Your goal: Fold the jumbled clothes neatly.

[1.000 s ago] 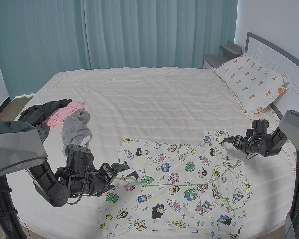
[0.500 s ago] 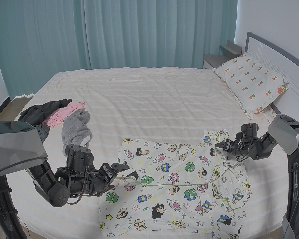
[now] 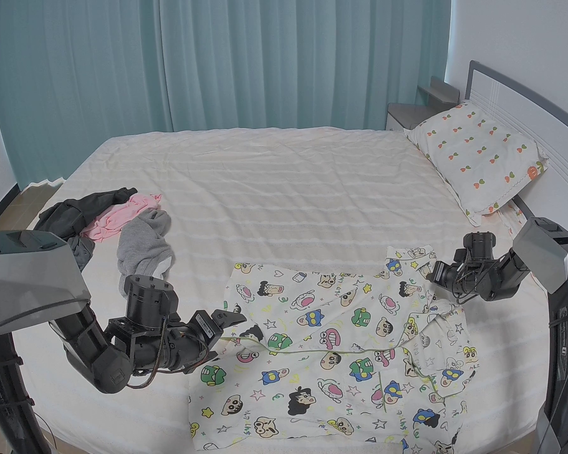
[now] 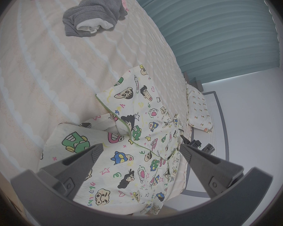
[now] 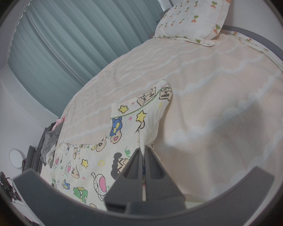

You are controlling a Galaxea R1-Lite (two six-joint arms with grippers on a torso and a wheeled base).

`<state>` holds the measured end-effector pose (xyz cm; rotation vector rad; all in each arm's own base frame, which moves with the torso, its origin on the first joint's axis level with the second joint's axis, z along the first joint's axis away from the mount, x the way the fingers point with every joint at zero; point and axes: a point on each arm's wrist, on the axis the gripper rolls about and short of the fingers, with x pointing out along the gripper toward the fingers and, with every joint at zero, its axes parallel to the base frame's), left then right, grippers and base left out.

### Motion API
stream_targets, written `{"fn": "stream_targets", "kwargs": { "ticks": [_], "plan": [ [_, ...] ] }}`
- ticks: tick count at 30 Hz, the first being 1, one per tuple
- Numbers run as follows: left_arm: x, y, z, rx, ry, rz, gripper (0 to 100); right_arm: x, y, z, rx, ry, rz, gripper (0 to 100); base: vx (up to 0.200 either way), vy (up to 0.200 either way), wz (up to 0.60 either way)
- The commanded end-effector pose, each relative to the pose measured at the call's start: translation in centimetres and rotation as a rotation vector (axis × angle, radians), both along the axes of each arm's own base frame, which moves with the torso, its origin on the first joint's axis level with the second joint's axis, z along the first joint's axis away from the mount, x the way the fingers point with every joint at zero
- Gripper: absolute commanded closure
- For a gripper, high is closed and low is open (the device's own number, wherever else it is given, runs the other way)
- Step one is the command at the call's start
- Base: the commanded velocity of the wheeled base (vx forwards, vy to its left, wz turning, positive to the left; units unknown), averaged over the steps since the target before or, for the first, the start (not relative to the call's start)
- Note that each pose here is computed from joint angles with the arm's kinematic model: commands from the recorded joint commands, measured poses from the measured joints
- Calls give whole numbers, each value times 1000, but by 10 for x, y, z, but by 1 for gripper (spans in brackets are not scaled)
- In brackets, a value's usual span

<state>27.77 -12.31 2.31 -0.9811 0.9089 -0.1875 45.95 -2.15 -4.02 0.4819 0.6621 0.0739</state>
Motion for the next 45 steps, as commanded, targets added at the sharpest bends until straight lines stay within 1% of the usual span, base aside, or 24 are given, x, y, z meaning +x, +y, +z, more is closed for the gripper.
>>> {"fn": "stream_targets", "kwargs": {
  "ticks": [1,6,11,15,16,20,22,25,28,29,30,31,33,34,36,38,41,45],
  "plan": [
    [0,0,0,0,1,0,0,3,-8,1,-1,-13,-17,100,0,0,0],
    [0,-1,0,0,1,-2,0,6,-13,-5,0,-17,-24,100,0,0,0],
    [0,-1,0,-1,-1,-2,0,14,-19,-15,-6,-88,-37,100,0,0,0],
    [0,-1,0,0,1,-2,0,14,-21,-17,-3,-101,-37,100,0,0,0],
    [0,0,0,0,1,0,0,14,-21,-16,-4,-104,-38,0,0,0,0],
    [0,0,0,0,1,0,0,14,-23,-14,-2,-109,-47,0,0,0,0],
    [1,0,0,0,-2,1,0,10,-33,4,1,-130,-74,0,0,0,0],
    [5,0,2,-10,-12,9,0,0,-36,23,14,-134,-93,0,0,0,0],
    [20,-2,10,-23,-60,28,0,-19,-35,48,57,-130,-121,0,0,0,0],
    [22,-2,11,-24,-66,33,0,-21,-35,51,63,-130,-125,0,0,0,0],
    [33,-5,21,-30,-114,47,0,-35,-31,67,111,-123,-151,0,0,0,0],
    [42,-7,28,-35,-148,47,0,-43,-28,76,139,-120,-164,0,0,0,0],
    [42,-7,28,-35,-148,47,0,-43,-28,76,139,-120,-164,0,0,0,0],
    [75,-10,44,23,-211,25,0,-71,-11,97,234,-89,-187,0,0,0,0],
    [102,-10,41,112,-179,0,0,-93,0,107,303,-76,-202,0,0,0,0],
    [123,-8,39,174,-151,-12,0,-109,9,112,356,-73,-209,0,0,0,0],
    [148,-7,21,275,-102,-50,0,-135,16,109,405,-73,-207,0,0,0,0],
    [167,-11,-8,379,-114,-65,0,-146,18,102,415,-111,-182,0,0,0,0]
  ]
}}
